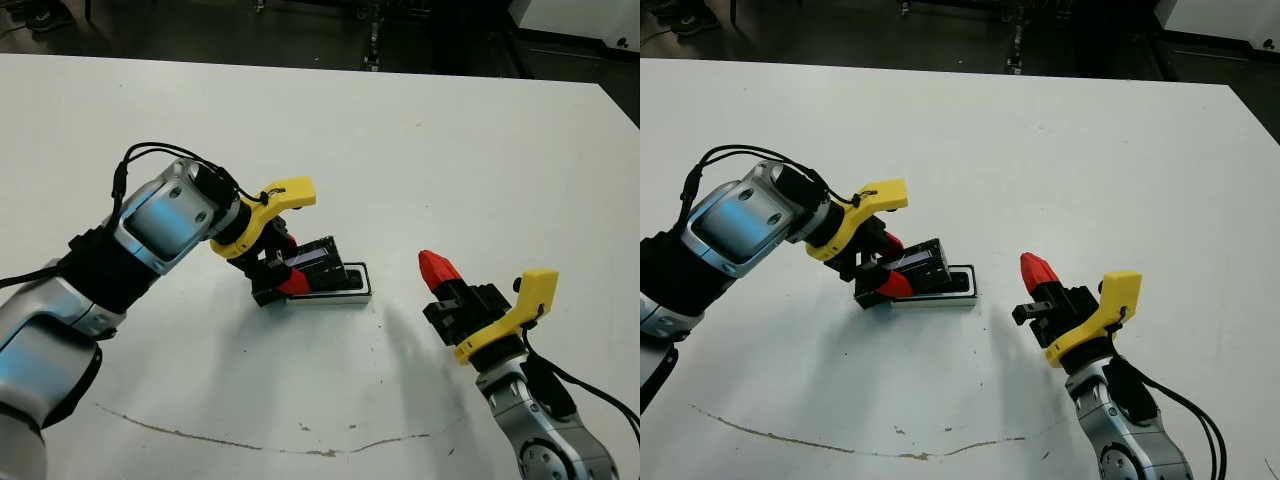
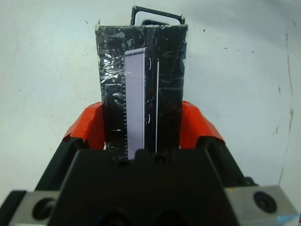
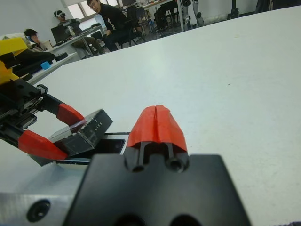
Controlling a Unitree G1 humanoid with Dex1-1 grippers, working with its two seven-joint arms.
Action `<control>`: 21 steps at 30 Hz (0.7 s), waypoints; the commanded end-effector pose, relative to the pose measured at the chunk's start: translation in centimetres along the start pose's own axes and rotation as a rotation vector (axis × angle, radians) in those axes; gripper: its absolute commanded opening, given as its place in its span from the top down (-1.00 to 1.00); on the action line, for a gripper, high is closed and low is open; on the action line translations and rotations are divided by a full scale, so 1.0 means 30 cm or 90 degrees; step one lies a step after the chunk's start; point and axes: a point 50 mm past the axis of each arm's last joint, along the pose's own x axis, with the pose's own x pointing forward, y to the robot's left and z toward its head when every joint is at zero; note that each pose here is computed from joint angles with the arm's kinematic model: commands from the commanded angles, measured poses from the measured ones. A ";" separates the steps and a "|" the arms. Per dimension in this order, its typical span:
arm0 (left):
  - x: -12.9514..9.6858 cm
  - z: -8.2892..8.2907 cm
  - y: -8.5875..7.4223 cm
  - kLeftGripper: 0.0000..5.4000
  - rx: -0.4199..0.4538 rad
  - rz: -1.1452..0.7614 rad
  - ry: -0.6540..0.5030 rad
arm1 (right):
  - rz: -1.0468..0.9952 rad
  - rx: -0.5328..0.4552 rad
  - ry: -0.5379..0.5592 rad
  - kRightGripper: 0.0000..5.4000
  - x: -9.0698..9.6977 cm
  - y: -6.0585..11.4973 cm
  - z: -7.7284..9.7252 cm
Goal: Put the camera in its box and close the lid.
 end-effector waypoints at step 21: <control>0.054 -0.041 -0.045 -0.17 -0.034 -0.045 -0.053 | -0.019 0.004 0.000 1.00 -0.018 -0.024 0.015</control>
